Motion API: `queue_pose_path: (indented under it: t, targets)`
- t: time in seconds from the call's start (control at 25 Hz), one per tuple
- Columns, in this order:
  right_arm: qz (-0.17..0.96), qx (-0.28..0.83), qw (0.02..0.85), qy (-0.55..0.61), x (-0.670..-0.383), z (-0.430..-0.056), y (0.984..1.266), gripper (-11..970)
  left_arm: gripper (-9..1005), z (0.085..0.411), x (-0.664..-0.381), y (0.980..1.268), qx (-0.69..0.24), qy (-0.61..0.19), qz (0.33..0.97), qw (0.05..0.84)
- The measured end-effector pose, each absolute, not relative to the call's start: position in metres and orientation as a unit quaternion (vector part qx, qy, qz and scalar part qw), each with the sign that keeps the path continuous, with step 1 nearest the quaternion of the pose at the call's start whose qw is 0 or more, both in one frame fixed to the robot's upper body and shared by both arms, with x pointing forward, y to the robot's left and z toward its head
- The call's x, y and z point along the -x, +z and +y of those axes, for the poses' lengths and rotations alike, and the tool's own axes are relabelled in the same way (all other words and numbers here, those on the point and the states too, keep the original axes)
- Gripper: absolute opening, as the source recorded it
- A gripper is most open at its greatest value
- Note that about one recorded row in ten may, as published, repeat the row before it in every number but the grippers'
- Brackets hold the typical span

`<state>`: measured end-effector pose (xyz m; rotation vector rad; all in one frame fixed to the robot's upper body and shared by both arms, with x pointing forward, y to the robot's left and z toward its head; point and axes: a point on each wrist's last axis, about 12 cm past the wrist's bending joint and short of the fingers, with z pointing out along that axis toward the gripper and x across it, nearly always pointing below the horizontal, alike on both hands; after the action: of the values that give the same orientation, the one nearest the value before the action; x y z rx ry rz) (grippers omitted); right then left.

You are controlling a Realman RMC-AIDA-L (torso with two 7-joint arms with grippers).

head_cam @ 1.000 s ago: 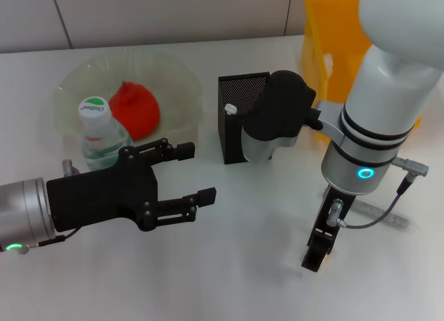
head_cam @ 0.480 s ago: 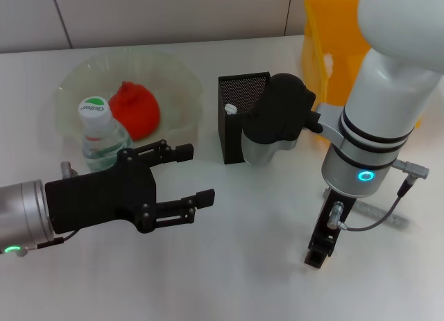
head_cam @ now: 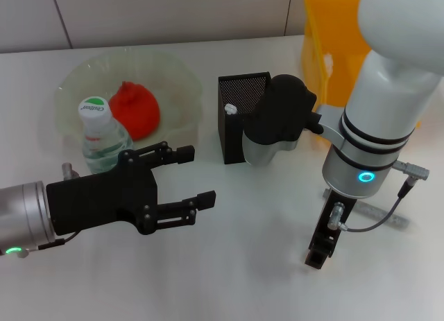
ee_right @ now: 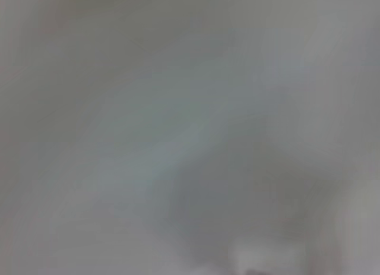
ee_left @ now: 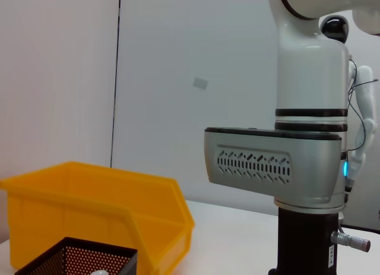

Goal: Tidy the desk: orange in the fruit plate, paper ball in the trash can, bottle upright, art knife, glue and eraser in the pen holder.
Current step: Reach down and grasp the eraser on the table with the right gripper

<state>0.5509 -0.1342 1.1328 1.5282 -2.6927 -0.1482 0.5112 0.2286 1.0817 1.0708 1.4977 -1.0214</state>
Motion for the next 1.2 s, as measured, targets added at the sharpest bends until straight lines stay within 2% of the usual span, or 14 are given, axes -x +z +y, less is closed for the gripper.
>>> queue_pose_path:
  t: [0.72,1.2]
  targets:
    - [-0.869,-0.493,0.026,-0.041,-0.5486,-0.1324,1.1301,506,789,0.2283,-0.5124,1.0822,-0.441,-0.421,0.618,0.496]
    - [-0.871,-0.489,0.025,-0.041,-0.5484,-0.1323,1.1297,416,789,0.2283,-0.5122,1.0819,-0.443,-0.42,0.617,0.497]
